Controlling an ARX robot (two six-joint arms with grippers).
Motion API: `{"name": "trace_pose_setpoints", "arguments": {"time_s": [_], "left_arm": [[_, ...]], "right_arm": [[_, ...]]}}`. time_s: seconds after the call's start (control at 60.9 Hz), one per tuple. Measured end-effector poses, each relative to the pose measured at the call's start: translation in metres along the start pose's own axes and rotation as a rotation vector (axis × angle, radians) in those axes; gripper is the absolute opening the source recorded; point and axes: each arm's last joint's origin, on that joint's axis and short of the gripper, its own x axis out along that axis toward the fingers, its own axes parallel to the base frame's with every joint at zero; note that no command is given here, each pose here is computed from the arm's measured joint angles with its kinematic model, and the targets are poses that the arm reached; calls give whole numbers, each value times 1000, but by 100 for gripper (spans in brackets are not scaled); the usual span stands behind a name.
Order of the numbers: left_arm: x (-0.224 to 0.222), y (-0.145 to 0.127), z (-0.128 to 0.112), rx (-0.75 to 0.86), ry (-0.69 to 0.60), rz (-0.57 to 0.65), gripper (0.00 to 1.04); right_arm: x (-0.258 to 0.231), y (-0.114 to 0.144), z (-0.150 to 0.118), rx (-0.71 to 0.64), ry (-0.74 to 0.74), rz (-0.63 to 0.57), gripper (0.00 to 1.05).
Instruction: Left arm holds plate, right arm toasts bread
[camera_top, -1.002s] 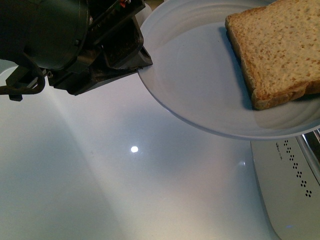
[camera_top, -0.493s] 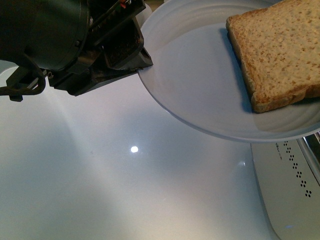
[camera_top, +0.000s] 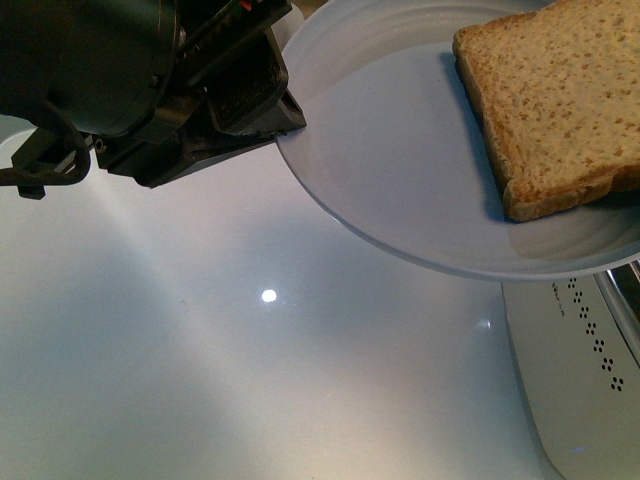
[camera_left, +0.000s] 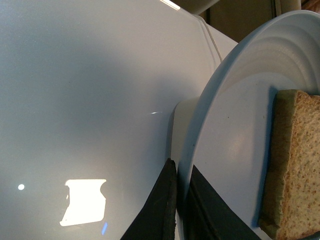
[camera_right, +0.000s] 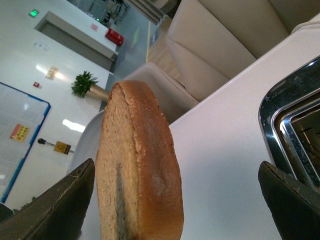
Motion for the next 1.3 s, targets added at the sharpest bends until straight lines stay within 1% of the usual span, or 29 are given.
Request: {"name": "trace_pose_setpoints", "arguments": {"time_s": [0.033,0.099,0.148,0.197,0.214,0.23,0.279,0.312,0.378,0.542,0.575,0.624,0.657,0.772,0.887,1.019,1.117,1.167,1.249,1.298], "left_arm": [[0,0,0,0,0,0,3],[0,0,0,0,0,0,3],[0,0,0,0,0,0,3],[0,0,0,0,0,0,3],[0,0,0,0,0,0,3],[0,0,0,0,0,0,3],[0,0,0,0,0,0,3],[0,0,0,0,0,0,3],[0,0,0,0,0,0,3],[0,0,0,0,0,0,3],[0,0,0,0,0,0,3],[0,0,0,0,0,0,3],[0,0,0,0,0,0,3],[0,0,0,0,2,-2,3],[0,0,0,-1,2,-2,3],[0,0,0,-1,2,-2,3],[0,0,0,-1,2,-2,3],[0,0,0,-1,2,-2,3],[0,0,0,-1,2,-2,3],[0,0,0,-1,2,-2,3]], "right_arm": [[1,0,0,3,-1,4,95],[3,2,1,17,-2,14,90],[5,2,1,28,-4,18,78],[6,3,1,30,-3,18,71],[6,3,1,32,-3,18,67],[6,3,1,32,-3,18,66],[7,3,1,34,0,19,57],[7,3,0,35,2,20,54],[7,4,0,42,6,25,42],[8,5,0,46,8,30,16],[8,6,0,46,7,32,13],[6,8,2,45,6,35,6],[4,10,3,45,3,39,4],[-6,24,15,19,-37,66,4],[-28,49,40,-47,-126,98,4],[-49,65,62,-100,-208,110,4],[-65,72,75,-168,-273,87,4],[-74,74,81,-242,-322,39,4],[-79,72,83,-350,-338,-17,4],[-78,70,82,-393,-329,-42,4]]}}
